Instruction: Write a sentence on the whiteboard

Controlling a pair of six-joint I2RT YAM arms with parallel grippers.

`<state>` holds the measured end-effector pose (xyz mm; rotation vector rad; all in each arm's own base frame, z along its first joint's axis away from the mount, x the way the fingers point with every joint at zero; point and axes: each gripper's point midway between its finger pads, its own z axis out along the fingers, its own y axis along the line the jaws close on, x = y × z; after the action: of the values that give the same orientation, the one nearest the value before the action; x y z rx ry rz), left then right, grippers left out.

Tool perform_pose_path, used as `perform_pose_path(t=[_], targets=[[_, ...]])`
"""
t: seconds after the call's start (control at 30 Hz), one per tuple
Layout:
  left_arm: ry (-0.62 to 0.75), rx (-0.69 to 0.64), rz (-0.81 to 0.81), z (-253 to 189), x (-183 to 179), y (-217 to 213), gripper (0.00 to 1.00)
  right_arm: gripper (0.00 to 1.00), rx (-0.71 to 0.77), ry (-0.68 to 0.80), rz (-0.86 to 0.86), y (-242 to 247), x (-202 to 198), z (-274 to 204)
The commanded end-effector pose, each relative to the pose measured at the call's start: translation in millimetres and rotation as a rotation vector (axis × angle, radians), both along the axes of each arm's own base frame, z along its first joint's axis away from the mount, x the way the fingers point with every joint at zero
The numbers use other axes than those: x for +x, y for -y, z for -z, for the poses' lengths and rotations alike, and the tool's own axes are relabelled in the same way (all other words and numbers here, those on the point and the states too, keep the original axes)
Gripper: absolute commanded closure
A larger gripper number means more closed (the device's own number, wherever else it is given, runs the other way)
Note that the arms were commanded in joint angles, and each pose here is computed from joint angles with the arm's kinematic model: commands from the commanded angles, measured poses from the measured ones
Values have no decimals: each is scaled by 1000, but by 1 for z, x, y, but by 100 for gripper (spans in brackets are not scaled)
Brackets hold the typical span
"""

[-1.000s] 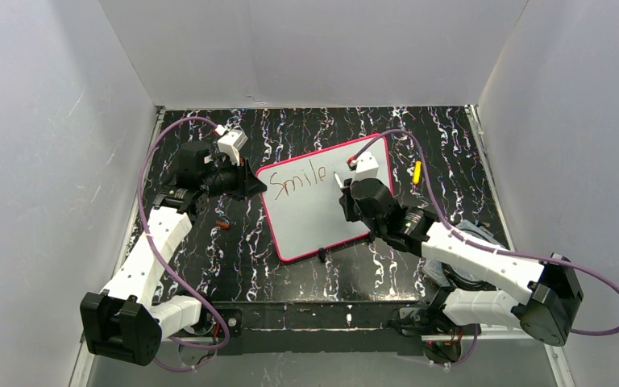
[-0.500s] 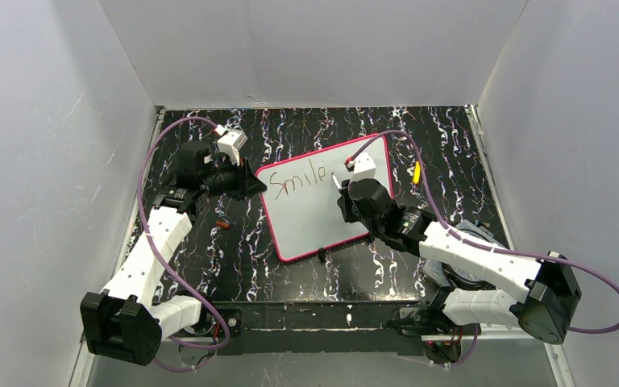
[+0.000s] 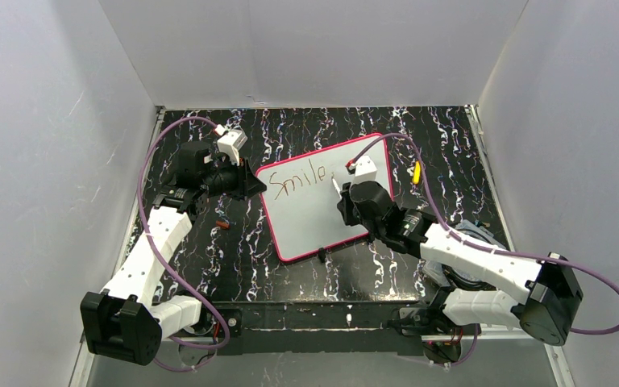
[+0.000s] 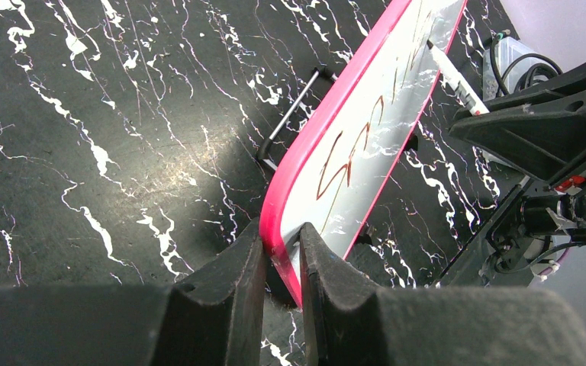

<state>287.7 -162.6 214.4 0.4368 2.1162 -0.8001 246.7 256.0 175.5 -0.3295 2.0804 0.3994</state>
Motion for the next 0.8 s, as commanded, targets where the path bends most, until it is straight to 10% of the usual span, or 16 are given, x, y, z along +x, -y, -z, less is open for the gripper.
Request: perform_pose_path(t=[0.0,0.77], targets=[[34,47,4,0,3,-4,100,99,53,27,-93,-11,-9,-15],[34,42,6,0,3,-4,100,99,-17,192,41,14,25,-55]])
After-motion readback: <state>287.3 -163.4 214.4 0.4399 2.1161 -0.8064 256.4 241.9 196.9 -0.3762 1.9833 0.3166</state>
